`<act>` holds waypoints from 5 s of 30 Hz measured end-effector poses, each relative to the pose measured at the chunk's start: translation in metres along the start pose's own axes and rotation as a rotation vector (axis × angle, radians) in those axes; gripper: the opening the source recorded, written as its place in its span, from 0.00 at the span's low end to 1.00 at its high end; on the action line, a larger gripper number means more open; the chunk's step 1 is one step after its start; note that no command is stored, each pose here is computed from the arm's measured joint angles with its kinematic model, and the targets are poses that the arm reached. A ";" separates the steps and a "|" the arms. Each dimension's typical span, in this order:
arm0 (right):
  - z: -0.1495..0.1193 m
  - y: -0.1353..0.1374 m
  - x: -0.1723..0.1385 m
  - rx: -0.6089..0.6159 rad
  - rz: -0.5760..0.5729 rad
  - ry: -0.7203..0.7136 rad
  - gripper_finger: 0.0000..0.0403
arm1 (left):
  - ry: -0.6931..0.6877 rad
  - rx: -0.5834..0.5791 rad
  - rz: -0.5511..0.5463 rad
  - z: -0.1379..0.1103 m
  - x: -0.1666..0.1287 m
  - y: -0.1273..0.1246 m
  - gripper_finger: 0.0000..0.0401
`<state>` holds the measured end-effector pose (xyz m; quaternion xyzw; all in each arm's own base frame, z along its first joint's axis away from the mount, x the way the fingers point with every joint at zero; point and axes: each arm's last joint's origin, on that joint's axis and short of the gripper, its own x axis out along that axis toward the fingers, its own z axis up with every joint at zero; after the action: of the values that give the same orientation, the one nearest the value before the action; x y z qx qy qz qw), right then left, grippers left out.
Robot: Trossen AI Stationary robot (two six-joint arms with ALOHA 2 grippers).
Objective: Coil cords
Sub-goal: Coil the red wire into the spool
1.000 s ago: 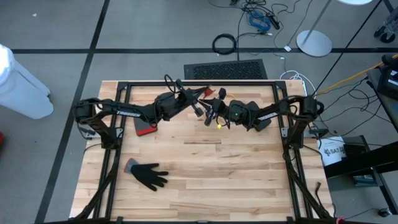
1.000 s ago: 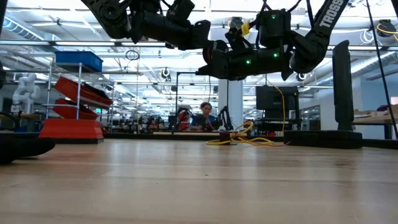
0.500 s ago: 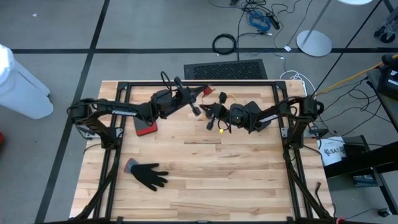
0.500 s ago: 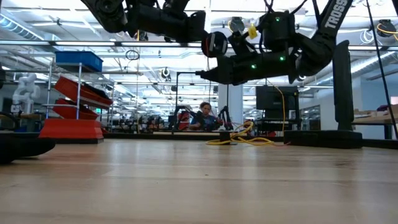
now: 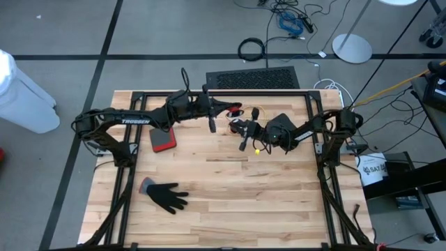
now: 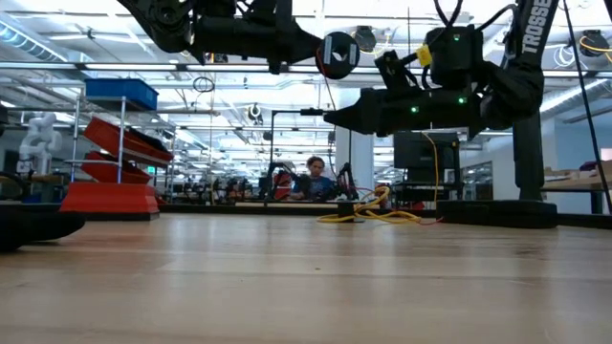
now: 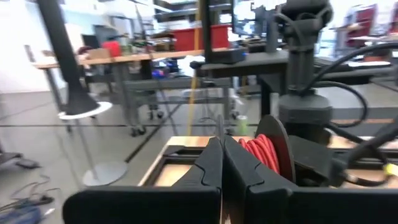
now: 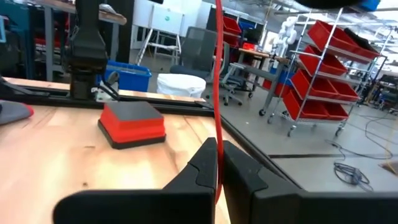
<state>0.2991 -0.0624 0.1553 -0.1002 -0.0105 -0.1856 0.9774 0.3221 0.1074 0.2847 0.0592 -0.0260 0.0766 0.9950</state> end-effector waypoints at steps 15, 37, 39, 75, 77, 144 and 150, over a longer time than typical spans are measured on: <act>-0.009 0.001 -0.008 0.002 0.015 0.048 0.02 | 0.064 -0.095 -0.205 0.003 -0.015 0.017 0.00; -0.006 0.000 -0.009 0.106 0.040 0.067 0.00 | 0.504 0.112 -0.172 -0.033 -0.039 0.025 0.00; -0.002 0.000 -0.009 0.106 0.045 0.069 0.00 | 0.524 0.143 -0.153 -0.037 -0.036 0.023 0.00; 0.049 -0.006 0.026 0.031 -0.019 0.010 0.00 | 0.336 0.544 0.475 -0.047 0.019 -0.014 0.00; 0.050 -0.003 0.026 0.013 -0.007 0.005 0.00 | 0.335 0.540 0.531 -0.045 0.018 -0.011 0.00; 0.017 -0.024 -0.011 0.153 -0.111 0.111 0.39 | 0.086 0.487 0.598 -0.022 0.017 -0.001 0.00; 0.018 -0.029 -0.010 0.184 -0.021 0.075 0.39 | 0.076 0.472 0.588 -0.021 0.017 -0.002 0.00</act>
<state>0.2796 -0.0815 0.1776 -0.0030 0.0082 -0.1978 0.9802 0.3405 0.1106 0.2643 0.2741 0.0136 0.3650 0.8897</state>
